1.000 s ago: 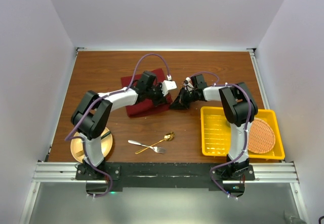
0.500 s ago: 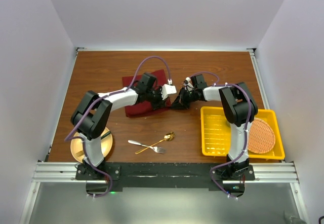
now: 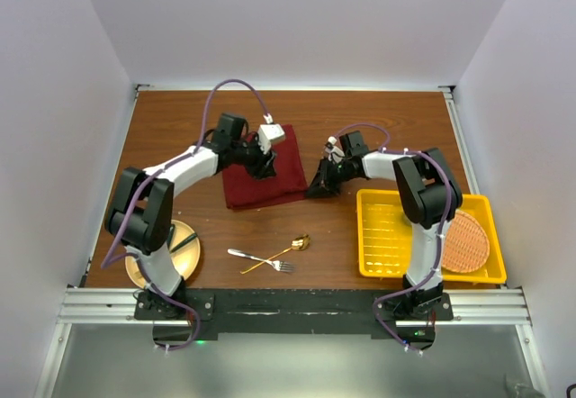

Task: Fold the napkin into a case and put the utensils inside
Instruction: Smooth out the lower triangle-folded napkin at the center of the board, then pick up the lower triangle-folded napkin from the center of the board.

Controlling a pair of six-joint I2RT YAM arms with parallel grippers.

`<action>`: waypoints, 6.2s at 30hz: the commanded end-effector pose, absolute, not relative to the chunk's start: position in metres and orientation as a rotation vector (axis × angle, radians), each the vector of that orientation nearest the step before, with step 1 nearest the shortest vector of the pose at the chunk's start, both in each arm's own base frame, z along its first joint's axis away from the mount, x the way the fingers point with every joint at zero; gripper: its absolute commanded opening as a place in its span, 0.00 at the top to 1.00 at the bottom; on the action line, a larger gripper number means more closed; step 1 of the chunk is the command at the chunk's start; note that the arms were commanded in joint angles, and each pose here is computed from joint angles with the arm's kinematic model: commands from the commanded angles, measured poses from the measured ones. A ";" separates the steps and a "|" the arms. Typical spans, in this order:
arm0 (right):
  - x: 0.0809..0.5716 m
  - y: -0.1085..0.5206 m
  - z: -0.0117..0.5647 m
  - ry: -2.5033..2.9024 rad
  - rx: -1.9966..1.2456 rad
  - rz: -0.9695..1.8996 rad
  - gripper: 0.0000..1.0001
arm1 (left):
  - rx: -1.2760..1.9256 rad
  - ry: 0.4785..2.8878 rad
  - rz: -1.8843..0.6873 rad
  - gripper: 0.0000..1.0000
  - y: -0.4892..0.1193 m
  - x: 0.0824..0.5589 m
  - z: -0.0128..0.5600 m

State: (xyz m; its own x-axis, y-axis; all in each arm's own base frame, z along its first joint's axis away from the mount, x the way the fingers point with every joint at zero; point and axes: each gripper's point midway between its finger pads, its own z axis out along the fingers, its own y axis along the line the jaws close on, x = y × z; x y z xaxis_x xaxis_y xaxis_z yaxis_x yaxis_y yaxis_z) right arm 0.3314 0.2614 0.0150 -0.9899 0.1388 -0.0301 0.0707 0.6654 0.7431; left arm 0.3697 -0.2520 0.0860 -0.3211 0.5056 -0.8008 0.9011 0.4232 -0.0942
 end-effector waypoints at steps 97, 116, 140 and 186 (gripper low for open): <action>0.461 0.307 0.028 2.471 -0.072 1.529 0.63 | 0.470 2.505 -1.239 0.63 -0.174 0.371 0.004; 0.457 0.308 0.119 2.322 -0.118 1.678 0.69 | 0.580 2.211 -1.307 0.66 -0.190 0.393 0.086; 0.490 0.310 0.086 2.329 -0.151 1.679 0.58 | 0.221 2.218 -1.410 0.52 -0.170 0.444 0.045; 0.515 0.286 0.035 2.479 -0.314 1.287 1.00 | 0.319 2.348 -0.989 0.83 -0.106 0.501 0.033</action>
